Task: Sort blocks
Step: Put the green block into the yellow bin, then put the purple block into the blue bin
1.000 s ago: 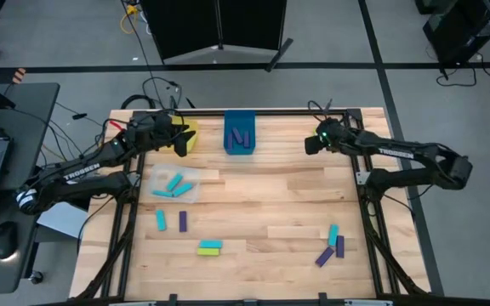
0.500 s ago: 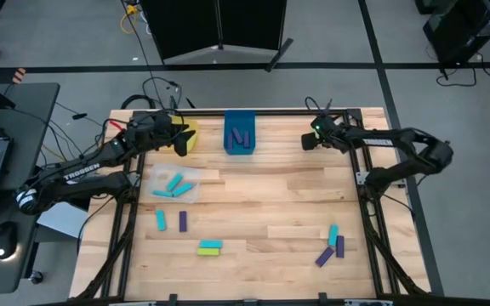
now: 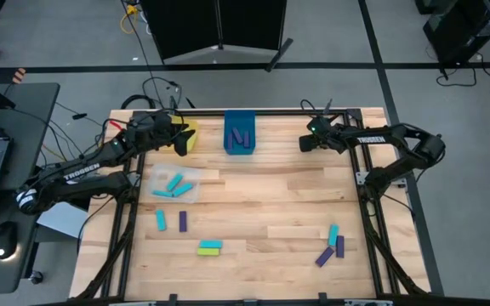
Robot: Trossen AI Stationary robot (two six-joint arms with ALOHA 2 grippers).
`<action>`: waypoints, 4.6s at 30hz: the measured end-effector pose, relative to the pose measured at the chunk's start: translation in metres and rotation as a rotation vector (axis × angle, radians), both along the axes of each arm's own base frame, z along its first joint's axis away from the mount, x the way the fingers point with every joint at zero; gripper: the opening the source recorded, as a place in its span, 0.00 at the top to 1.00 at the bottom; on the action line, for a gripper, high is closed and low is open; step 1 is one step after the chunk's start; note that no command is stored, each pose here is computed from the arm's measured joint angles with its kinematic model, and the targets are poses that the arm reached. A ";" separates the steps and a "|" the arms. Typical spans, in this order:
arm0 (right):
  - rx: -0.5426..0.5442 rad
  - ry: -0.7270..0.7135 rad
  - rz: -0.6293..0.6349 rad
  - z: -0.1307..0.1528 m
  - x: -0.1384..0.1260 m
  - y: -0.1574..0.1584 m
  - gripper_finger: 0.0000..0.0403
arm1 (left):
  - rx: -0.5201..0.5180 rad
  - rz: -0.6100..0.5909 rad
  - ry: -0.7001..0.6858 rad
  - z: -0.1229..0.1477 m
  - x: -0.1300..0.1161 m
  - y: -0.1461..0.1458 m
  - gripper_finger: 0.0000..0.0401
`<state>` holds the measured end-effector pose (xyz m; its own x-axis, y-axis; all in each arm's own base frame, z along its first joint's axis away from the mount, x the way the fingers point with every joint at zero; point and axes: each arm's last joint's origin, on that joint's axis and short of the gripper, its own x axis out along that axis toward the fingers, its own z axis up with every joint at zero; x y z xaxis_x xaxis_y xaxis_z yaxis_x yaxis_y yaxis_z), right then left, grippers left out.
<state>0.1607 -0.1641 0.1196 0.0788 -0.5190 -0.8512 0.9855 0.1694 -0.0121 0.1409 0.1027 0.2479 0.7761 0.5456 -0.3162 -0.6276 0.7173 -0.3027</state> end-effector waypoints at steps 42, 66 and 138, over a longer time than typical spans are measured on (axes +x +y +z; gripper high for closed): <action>-0.305 -0.590 0.394 0.076 0.071 0.046 0.70 | 0.051 -0.028 -0.133 0.013 0.003 0.001 0.48; -0.363 -0.740 0.883 0.116 0.278 -0.008 0.70 | 0.336 -0.324 -0.587 0.072 -0.018 -0.024 0.48; -0.527 -0.947 0.821 0.084 0.406 -0.042 0.44 | 0.337 -0.378 -0.680 0.083 -0.034 -0.038 0.48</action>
<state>0.5667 -0.2059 0.2037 0.9587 -0.2841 -0.0154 0.2702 0.8922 0.3620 0.1070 0.0652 0.3308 0.8876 0.1929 0.4182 -0.0867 0.9618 -0.2598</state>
